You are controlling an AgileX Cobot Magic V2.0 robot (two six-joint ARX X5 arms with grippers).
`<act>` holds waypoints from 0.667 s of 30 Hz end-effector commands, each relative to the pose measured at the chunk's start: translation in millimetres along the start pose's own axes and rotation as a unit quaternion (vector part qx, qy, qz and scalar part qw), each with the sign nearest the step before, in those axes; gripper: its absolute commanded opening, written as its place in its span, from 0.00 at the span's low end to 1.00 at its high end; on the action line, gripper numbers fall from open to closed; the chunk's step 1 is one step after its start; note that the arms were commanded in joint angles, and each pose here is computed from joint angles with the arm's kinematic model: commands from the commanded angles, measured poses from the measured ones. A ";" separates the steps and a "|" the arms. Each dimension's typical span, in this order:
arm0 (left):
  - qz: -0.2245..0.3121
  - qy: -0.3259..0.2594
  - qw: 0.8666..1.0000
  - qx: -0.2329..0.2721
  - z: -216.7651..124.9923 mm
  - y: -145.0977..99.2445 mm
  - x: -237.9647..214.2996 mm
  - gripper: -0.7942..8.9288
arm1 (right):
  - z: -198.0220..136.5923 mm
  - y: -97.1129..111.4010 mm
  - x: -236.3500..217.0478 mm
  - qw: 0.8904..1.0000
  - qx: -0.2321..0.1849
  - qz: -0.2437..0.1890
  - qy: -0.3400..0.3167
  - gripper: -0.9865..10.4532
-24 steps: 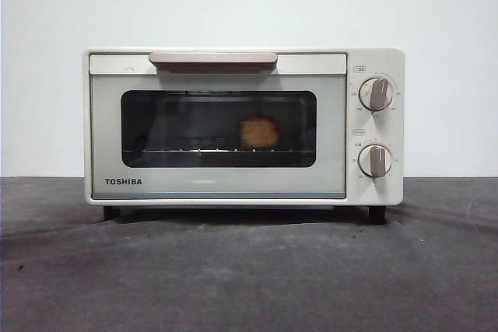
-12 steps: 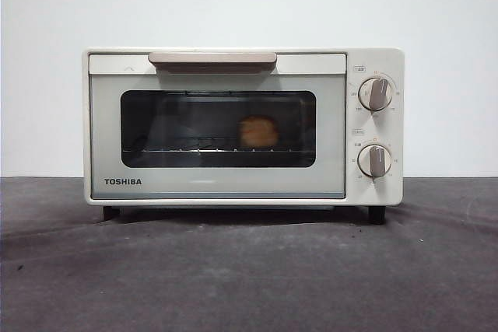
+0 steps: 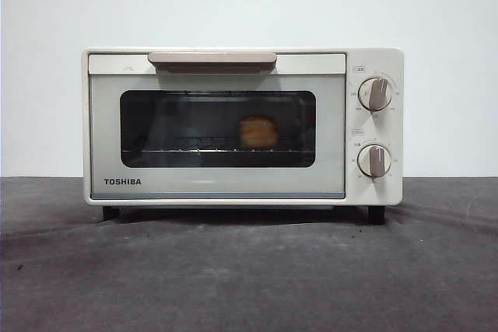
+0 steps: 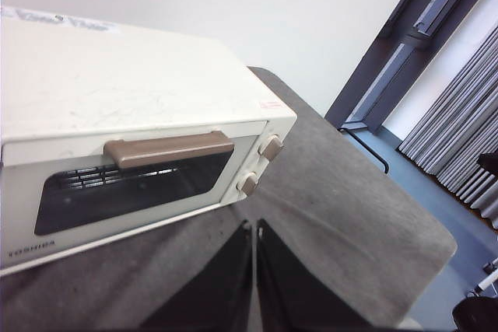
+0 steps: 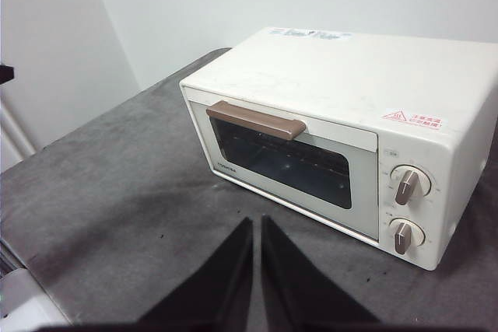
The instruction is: The left arm flap open the oven, the right arm pick bread and place it into oven, the left arm flap close the oven
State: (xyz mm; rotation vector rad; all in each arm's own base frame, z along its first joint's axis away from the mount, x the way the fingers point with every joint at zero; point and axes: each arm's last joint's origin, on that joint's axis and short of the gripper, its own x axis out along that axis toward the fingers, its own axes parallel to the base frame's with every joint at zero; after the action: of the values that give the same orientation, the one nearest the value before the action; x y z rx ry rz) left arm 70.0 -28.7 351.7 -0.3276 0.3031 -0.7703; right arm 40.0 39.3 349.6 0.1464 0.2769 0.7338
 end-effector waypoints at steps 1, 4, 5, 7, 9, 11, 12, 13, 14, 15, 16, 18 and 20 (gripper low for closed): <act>0.000 -0.013 1.000 0.028 -1.9 2.8 1.9 0.10 | 5.0 1.5 -2.4 1.000 -0.003 0.005 -0.011 0.10; 0.029 -0.043 0.996 0.074 -20.8 17.9 8.0 0.11 | 5.0 1.5 -2.4 1.000 -0.003 0.005 -0.011 0.10; 0.053 -0.057 0.994 0.079 -31.3 26.1 10.5 0.11 | 5.0 1.5 -2.4 1.000 -0.003 0.005 -0.011 0.10; 0.106 -0.081 0.988 0.081 -55.0 43.7 15.3 0.11 | 5.1 1.5 -2.5 1.000 -0.003 0.006 -0.012 0.10; 0.180 -0.100 0.976 0.074 -81.9 62.8 18.4 0.11 | 5.1 1.5 -2.4 1.000 -0.003 0.005 -0.011 0.10; 0.235 -0.109 0.964 0.066 -105.4 78.0 20.7 0.11 | 5.1 1.5 -2.4 1.000 -0.003 0.005 -0.011 0.10; 0.257 -0.109 0.958 0.061 -117.1 84.8 21.7 0.11 | 5.1 1.5 -2.4 1.000 -0.003 0.005 -0.011 0.10; 0.270 -0.107 0.955 0.057 -126.4 89.7 22.5 0.11 | 5.1 1.5 -2.4 1.000 -0.003 0.006 -0.011 0.10; 0.284 -0.106 0.951 0.054 -135.3 94.4 23.2 0.11 | 5.1 1.5 -2.5 1.000 -0.003 0.005 -0.012 0.10; 0.297 -0.106 0.948 0.055 -142.6 98.2 23.8 0.11 | 5.1 1.5 -2.4 1.000 -0.003 0.005 -0.011 0.10; 0.305 -0.104 0.945 0.061 -148.0 101.0 24.3 0.11 | 5.1 1.5 -2.4 1.000 -0.003 0.005 -0.011 0.10; 0.311 -0.096 0.942 0.083 -157.3 105.5 25.6 0.11 | 5.1 1.5 -2.5 1.000 -0.003 0.006 -0.012 0.10; 0.315 -0.082 0.940 0.101 -162.9 109.0 27.5 0.11 | 5.1 1.5 -2.5 1.000 -0.003 0.006 -0.012 0.10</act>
State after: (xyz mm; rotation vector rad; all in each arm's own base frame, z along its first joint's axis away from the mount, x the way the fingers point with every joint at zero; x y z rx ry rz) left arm 94.0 -4.3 159.1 -0.1472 0.1578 -0.1378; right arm 40.1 39.4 349.8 0.1467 0.2754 0.7341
